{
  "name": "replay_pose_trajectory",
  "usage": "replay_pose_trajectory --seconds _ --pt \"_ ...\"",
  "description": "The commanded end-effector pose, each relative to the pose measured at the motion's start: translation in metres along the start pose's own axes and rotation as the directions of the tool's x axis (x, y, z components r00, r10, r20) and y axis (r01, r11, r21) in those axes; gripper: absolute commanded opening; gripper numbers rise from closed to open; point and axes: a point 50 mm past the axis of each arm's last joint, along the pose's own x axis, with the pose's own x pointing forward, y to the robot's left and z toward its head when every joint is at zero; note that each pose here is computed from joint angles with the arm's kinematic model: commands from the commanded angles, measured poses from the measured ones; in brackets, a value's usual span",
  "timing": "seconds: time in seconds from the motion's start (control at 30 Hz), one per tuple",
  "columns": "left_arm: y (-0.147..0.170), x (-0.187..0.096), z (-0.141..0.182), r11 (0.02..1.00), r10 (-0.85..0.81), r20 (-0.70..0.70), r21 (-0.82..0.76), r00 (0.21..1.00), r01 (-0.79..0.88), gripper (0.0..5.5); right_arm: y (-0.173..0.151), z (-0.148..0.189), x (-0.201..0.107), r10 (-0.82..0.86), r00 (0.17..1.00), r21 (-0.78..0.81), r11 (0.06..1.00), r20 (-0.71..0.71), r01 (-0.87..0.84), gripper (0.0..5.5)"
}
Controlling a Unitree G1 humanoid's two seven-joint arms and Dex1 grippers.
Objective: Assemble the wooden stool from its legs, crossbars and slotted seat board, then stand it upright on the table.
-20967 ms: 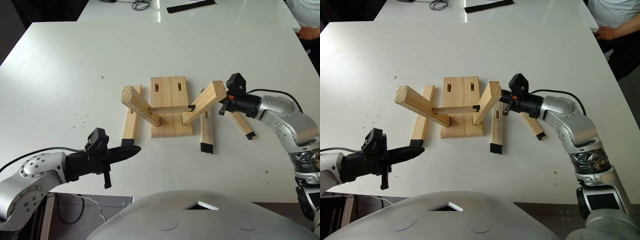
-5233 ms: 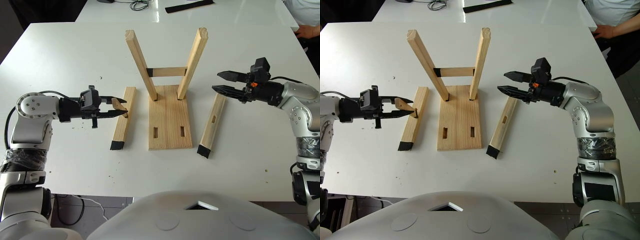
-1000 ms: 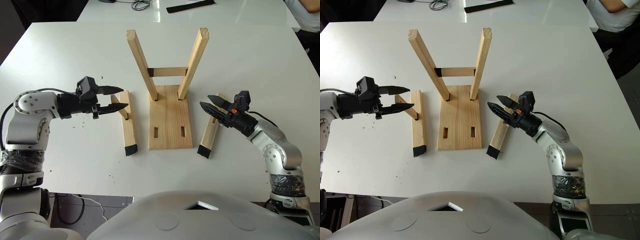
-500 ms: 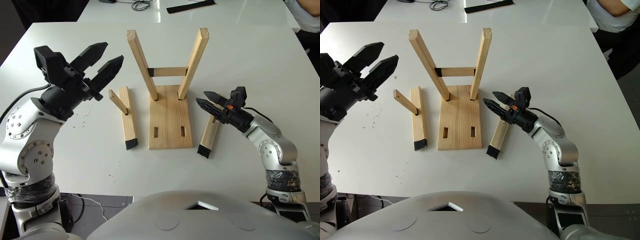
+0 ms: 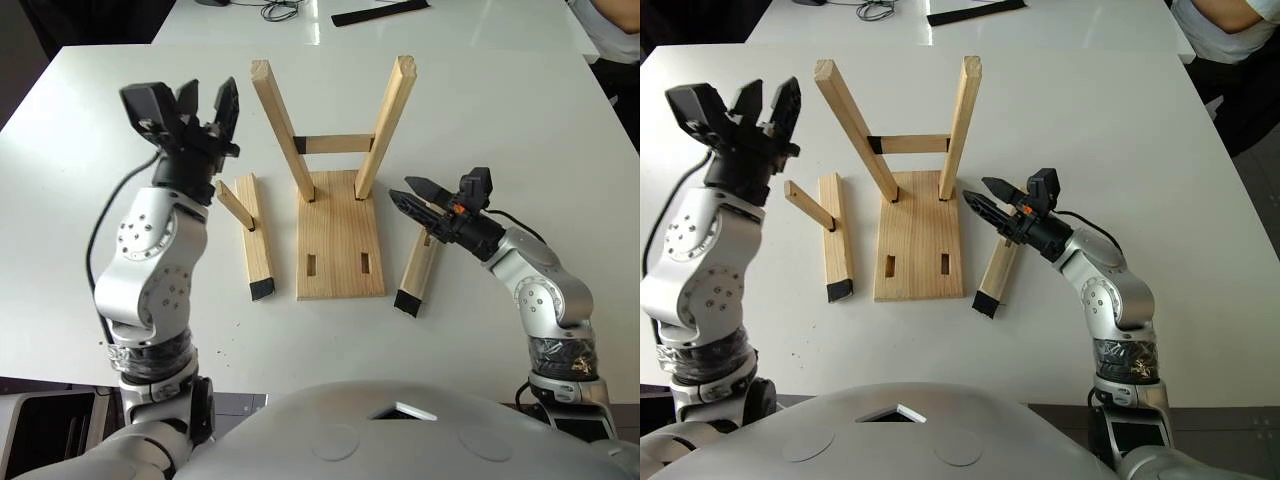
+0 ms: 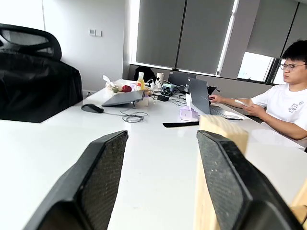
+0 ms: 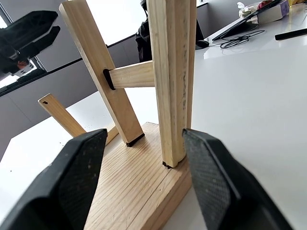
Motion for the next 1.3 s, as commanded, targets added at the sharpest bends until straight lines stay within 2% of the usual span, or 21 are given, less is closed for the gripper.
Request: replay_pose_trajectory --seconds 0.03,0.23,0.33,0.4,0.47,0.53,0.63,0.7,0.73,0.97,1.1,1.17,1.3 --pt "0.007 -0.001 0.001 0.989 0.140 0.018 0.041 0.990 -0.141 2.68 -0.001 0.002 -0.001 -0.018 1.000 -0.005 1.000 -0.003 0.018 2.88" --pt "0.016 -0.002 0.005 0.965 0.258 0.054 0.036 0.965 -0.260 2.68 0.003 0.000 -0.003 -0.019 1.000 -0.011 1.000 -0.015 0.019 2.88" --pt "0.018 -0.001 0.022 0.964 0.258 0.138 0.033 0.956 -0.264 2.68 0.002 0.003 -0.003 -0.012 1.000 -0.017 1.000 -0.019 0.012 2.88" --pt "0.016 -0.002 0.024 0.964 0.257 0.141 0.038 0.956 -0.265 2.68 0.000 0.003 -0.005 -0.016 0.999 -0.017 1.000 -0.029 0.016 2.88" --pt "0.012 -0.005 0.008 0.963 0.260 0.055 0.058 0.964 -0.263 2.68 -0.001 0.001 -0.006 -0.016 0.999 -0.015 1.000 -0.042 0.015 2.88" --pt "0.012 -0.009 -0.023 0.959 0.282 -0.105 0.075 0.954 -0.275 2.68 -0.002 0.001 -0.006 -0.021 0.999 -0.017 1.000 -0.047 0.020 2.88" --pt "0.019 -0.028 -0.069 0.929 0.371 -0.329 0.142 0.869 -0.343 2.68 -0.005 0.005 -0.001 -0.013 0.999 -0.025 1.000 -0.050 0.012 2.88" --pt "0.023 -0.036 -0.086 0.913 0.408 -0.393 0.152 0.824 -0.379 2.68 -0.007 0.008 0.001 -0.004 0.999 -0.030 1.000 -0.048 0.003 2.88" --pt "0.023 -0.034 -0.086 0.912 0.409 -0.378 0.145 0.831 -0.383 2.68 -0.008 0.009 0.002 -0.001 0.999 -0.032 0.999 -0.048 -0.001 2.88" --pt "0.003 -0.013 -0.039 0.950 0.264 -0.084 -0.150 0.961 -0.274 2.68 -0.006 0.006 -0.001 -0.006 0.999 -0.024 1.000 -0.046 0.005 2.88" --pt "0.002 -0.003 0.010 0.955 0.231 0.130 -0.218 0.964 -0.199 2.68 -0.003 -0.002 -0.009 -0.044 0.998 -0.003 0.999 -0.039 0.044 2.88" --pt "0.000 -0.005 0.019 0.967 0.192 0.118 -0.192 0.974 -0.168 2.68 -0.001 -0.008 -0.014 -0.065 0.997 0.007 0.998 -0.038 0.065 2.88" --pt "0.007 -0.021 0.024 0.988 0.110 0.003 -0.111 0.994 -0.109 2.68 0.003 -0.017 -0.027 -0.154 0.988 0.023 0.988 -0.001 0.154 2.88"
